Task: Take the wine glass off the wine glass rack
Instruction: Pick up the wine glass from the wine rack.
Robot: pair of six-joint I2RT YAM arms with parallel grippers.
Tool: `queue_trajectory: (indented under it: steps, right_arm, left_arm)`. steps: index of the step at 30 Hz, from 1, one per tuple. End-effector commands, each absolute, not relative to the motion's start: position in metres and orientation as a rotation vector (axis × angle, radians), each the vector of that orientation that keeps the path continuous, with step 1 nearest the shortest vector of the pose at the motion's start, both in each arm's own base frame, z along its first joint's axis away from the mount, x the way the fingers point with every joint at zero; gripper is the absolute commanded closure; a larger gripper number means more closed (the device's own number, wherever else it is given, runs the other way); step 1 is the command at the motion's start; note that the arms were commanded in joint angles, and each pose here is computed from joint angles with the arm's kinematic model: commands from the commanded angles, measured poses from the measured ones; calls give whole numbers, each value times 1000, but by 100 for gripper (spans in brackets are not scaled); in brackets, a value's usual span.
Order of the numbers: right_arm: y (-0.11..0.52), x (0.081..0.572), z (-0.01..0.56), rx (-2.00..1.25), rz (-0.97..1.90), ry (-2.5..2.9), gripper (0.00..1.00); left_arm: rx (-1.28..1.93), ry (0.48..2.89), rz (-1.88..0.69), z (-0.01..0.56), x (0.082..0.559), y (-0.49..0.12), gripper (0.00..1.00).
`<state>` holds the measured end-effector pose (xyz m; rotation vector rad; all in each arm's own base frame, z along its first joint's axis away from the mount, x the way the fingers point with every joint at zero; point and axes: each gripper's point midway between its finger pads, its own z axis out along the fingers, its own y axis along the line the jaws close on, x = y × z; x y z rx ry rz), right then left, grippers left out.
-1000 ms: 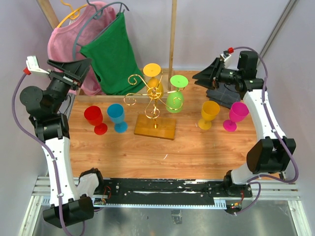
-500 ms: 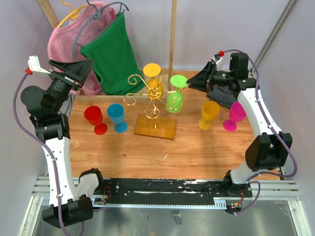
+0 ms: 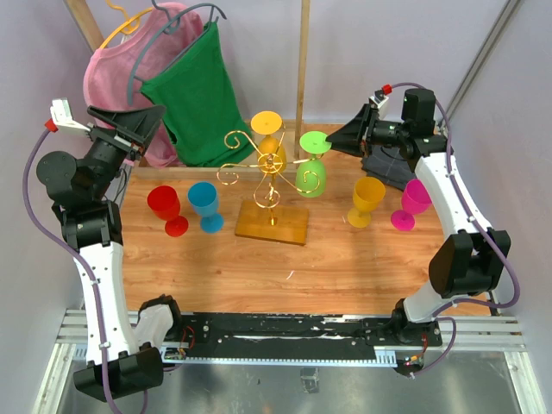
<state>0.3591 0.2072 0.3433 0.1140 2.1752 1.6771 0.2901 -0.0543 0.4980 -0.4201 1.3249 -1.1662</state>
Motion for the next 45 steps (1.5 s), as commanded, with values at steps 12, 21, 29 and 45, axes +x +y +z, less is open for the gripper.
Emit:
queue_trajectory:
  steps: [12,21,29,45]
  right_arm:
    - [223,361,354,32,1747,2145,80]
    - [222,358,358,22,1749,2136,96]
    - [223,354,366,17,1789,2104,99]
    - [218,342,371,56,1860,2063,99]
  left_arm:
    - [-385,1373,-1174,484,289,-69,1]
    - [-360,1403,-1136,474,293,-71,1]
    - [-348,1414,-1133,469,296,-75,1]
    - [-286,1433,-1128,464,302,-94,1]
